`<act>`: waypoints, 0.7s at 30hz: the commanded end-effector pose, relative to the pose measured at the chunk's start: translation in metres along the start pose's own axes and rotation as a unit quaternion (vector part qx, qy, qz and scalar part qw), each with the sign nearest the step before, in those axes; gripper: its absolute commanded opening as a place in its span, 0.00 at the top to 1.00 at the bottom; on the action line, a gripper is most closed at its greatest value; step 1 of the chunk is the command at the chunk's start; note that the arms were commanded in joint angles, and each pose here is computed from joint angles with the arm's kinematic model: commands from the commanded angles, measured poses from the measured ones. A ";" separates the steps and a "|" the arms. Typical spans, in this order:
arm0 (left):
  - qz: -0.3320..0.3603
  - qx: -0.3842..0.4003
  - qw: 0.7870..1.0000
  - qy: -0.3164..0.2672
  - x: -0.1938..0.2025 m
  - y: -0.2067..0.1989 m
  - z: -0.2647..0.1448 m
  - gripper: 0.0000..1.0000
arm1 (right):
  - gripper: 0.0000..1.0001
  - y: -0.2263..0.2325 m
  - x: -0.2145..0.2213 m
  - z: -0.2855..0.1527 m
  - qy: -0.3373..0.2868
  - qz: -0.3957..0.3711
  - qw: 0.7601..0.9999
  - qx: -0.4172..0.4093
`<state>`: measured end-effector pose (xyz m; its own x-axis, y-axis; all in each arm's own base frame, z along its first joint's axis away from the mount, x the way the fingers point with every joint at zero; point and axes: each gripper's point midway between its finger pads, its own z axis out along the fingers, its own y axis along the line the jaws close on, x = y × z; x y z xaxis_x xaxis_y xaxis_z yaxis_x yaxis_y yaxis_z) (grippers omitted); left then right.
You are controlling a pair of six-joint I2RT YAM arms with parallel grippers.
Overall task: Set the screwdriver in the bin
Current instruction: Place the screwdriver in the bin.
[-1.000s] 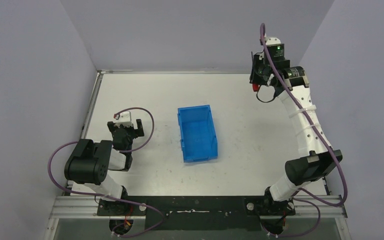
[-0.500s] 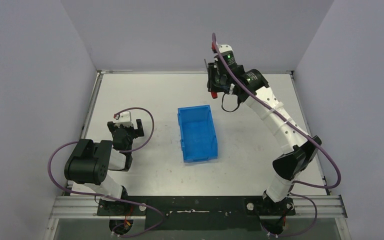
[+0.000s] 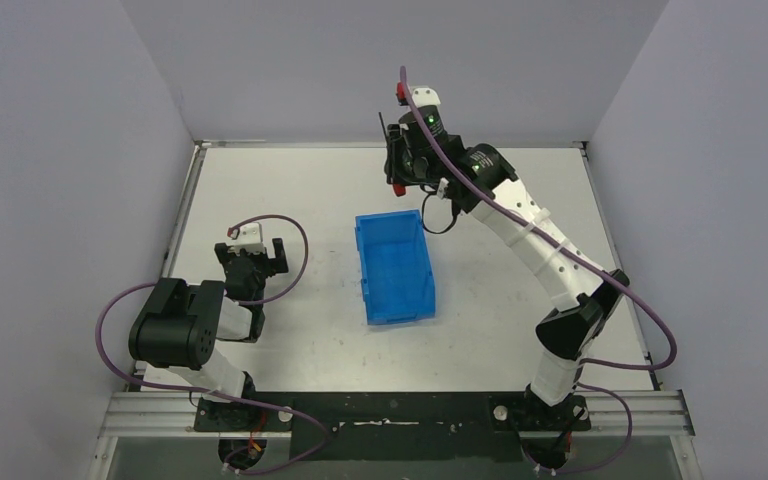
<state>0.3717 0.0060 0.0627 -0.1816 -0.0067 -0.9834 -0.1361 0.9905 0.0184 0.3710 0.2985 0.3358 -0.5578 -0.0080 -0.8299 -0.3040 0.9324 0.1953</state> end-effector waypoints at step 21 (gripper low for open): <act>-0.011 -0.003 1.000 -0.021 -0.013 0.000 0.006 0.03 | 1.00 -0.005 0.141 0.039 0.103 0.003 0.995 0.008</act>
<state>0.3717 0.0060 0.0628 -0.1812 -0.0067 -0.9834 -0.1361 0.9905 0.0183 0.3274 0.2950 0.1851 -0.7328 -0.1283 -0.6683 -0.2750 0.9541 0.1184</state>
